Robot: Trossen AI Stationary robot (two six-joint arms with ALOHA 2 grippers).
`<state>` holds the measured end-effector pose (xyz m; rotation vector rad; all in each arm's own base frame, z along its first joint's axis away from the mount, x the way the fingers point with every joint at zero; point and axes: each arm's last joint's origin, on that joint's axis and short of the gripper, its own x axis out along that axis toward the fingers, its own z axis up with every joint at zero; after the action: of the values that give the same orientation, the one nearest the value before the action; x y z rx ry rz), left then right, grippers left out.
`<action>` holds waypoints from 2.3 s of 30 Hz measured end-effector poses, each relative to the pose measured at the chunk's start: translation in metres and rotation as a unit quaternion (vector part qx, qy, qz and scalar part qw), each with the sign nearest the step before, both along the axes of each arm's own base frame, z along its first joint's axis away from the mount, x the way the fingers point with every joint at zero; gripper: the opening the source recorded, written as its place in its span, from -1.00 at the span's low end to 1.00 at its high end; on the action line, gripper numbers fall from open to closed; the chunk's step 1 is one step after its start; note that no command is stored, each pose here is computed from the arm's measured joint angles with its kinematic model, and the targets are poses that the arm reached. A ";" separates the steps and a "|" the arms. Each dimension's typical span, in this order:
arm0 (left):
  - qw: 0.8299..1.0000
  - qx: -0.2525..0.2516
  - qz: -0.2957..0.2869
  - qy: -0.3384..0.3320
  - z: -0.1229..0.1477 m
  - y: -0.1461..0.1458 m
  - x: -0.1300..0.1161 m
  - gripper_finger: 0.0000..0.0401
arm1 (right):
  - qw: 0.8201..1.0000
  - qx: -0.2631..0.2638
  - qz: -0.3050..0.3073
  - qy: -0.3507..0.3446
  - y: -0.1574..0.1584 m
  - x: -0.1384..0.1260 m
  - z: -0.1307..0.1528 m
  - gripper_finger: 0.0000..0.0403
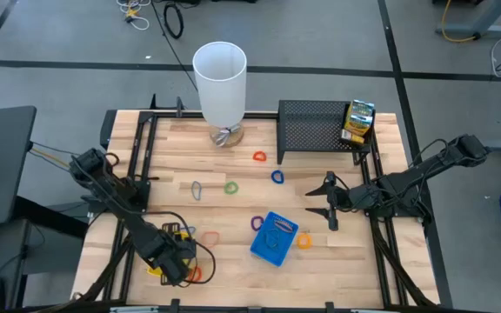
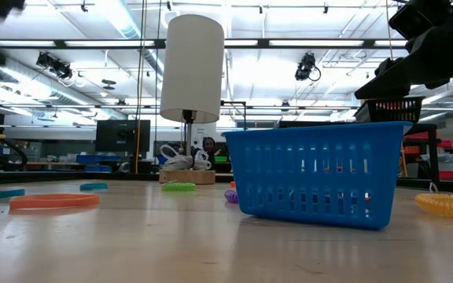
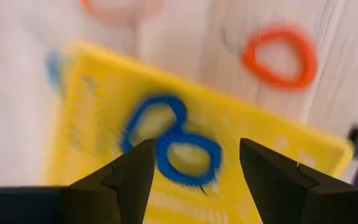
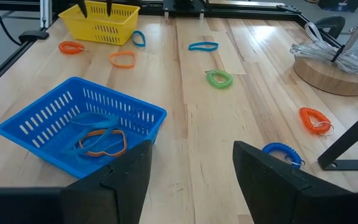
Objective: Pick & Place Office Desk Supplies
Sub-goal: Put the green spring rubber band into the yellow bin
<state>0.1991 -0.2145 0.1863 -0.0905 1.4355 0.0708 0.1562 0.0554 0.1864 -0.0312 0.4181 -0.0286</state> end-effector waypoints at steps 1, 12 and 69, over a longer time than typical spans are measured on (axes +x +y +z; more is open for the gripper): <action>0.999 0.013 -0.002 -0.030 0.007 0.002 0.000 0.20 | 1.000 0.000 0.000 0.000 0.000 0.000 0.000 0.17; 0.940 0.156 -0.049 -0.301 0.060 0.032 0.032 0.11 | 1.000 -0.001 0.003 0.001 0.000 0.000 0.000 0.17; 0.980 0.109 0.053 -0.158 -0.062 0.220 0.115 -0.92 | 1.000 -0.005 0.000 0.013 -0.001 -0.001 -0.002 0.17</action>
<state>0.3146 0.0057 0.1241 0.0039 1.0977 0.2884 0.1551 0.0549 0.1841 -0.0423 0.4438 -0.0308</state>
